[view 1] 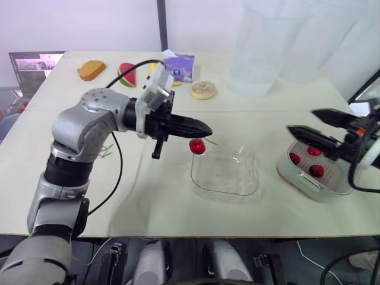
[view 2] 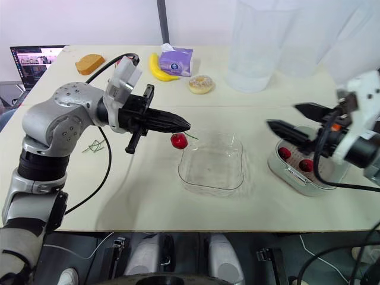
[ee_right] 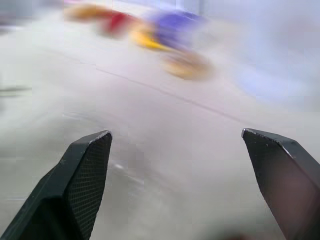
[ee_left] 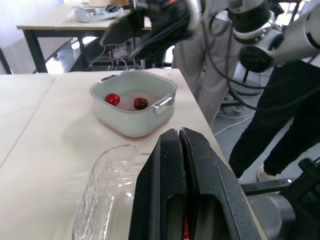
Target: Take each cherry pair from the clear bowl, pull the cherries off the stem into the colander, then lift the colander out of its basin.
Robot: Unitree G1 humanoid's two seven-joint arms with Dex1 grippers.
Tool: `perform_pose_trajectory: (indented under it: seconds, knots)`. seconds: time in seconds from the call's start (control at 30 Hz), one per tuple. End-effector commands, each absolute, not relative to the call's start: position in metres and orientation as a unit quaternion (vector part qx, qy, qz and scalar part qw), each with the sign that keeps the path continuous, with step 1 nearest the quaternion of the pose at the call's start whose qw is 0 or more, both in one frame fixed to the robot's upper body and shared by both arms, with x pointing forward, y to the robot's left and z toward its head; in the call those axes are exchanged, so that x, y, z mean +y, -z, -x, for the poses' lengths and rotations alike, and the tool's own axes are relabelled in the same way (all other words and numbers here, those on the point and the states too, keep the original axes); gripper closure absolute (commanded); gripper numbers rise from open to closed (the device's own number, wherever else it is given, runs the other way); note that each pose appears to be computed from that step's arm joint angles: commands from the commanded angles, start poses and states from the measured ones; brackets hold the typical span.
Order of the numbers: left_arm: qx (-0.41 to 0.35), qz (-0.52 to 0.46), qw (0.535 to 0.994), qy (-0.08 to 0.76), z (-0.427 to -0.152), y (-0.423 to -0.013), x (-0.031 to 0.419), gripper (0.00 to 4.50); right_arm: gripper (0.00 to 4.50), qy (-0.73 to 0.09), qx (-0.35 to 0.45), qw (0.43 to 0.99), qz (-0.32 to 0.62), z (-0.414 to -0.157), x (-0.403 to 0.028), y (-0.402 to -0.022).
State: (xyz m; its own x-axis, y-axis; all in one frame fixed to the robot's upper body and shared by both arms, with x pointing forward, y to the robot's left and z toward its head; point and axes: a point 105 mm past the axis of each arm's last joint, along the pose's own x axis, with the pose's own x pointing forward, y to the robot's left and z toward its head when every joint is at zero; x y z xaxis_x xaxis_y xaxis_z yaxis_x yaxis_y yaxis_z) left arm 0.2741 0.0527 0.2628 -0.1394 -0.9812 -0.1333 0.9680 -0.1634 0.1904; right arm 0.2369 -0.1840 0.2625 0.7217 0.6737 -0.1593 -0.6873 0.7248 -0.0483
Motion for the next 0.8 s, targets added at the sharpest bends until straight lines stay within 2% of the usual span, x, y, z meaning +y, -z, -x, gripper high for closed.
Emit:
perform_pose_trajectory:
  seconds: [0.03, 0.1, 0.33, 0.8]
  knots:
    - [-0.059, -0.143, 0.628, 0.762, -0.264, -0.272, 0.053, 4.5, 0.09, -0.478, 0.073, 0.874, 0.053, -0.224, -0.132, -0.254]
    - [-0.062, -0.147, 0.625, 0.764, -0.266, -0.271, 0.05, 4.5, 0.09, -0.512, 0.082, 0.854, 0.049, -0.224, -0.109, -0.245]
    - [-0.068, -0.148, 0.622, 0.766, -0.273, -0.271, 0.046, 4.5, 0.09, -0.544, 0.089, 0.834, 0.029, -0.241, -0.066, -0.23]
    - [-0.069, -0.144, 0.628, 0.762, -0.273, -0.274, 0.041, 4.5, 0.09, -0.547, 0.076, 0.834, 0.009, -0.257, -0.055, -0.232]
